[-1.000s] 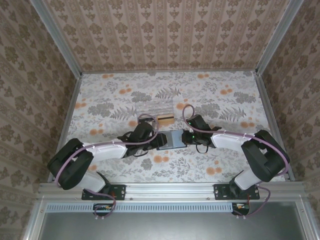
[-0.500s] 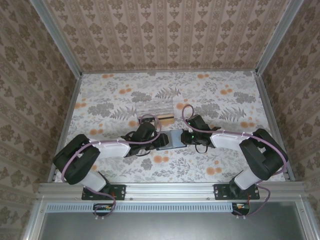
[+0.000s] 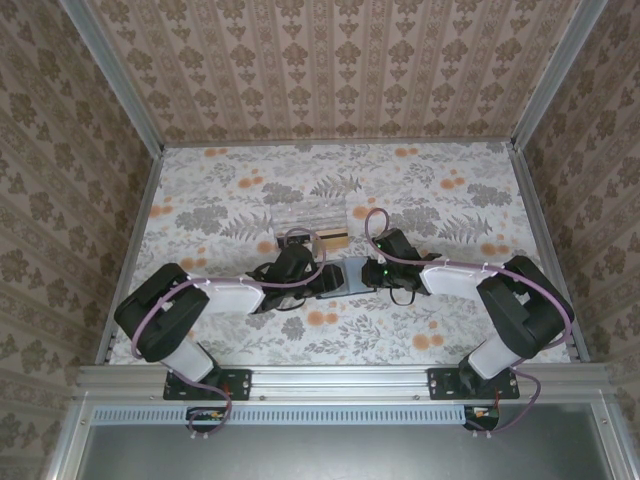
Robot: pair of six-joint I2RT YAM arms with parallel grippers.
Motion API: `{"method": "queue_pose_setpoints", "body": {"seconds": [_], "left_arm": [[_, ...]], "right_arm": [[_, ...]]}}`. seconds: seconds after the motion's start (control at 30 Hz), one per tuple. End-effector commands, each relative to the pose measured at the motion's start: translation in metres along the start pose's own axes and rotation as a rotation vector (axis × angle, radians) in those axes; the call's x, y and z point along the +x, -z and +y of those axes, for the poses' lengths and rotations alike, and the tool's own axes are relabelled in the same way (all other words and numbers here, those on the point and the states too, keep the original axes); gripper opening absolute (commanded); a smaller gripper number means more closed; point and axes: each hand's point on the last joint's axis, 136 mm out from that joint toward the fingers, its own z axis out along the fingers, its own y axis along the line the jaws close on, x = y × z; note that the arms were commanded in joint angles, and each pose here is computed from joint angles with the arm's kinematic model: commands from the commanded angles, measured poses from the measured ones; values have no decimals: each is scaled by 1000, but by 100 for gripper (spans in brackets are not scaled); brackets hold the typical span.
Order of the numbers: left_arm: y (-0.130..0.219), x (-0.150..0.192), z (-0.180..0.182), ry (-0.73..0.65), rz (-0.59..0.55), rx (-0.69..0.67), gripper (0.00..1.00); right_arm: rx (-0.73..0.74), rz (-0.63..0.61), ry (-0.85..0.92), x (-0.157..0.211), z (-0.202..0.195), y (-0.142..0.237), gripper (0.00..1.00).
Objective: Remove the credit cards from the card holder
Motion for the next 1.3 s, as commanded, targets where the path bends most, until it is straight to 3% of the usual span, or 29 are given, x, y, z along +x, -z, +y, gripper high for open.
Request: {"method": "queue_pose_setpoints", "body": {"seconds": [0.0,0.2,0.77,1.27], "left_arm": [[-5,5,-17,2,30,65,75],[-5,3,-25,0,25,107,84],[-6,6,-11,11,30,43,79],[-10,6,-21,-6,46,74,80]], "right_arm": [[6,69,-18,19,-6,-6,18],[11,75,-19,21,-7,-7,18],[140,-13,-36,1,-35,30,27],[-64,84,-107,22,-11,-1,22]]}}
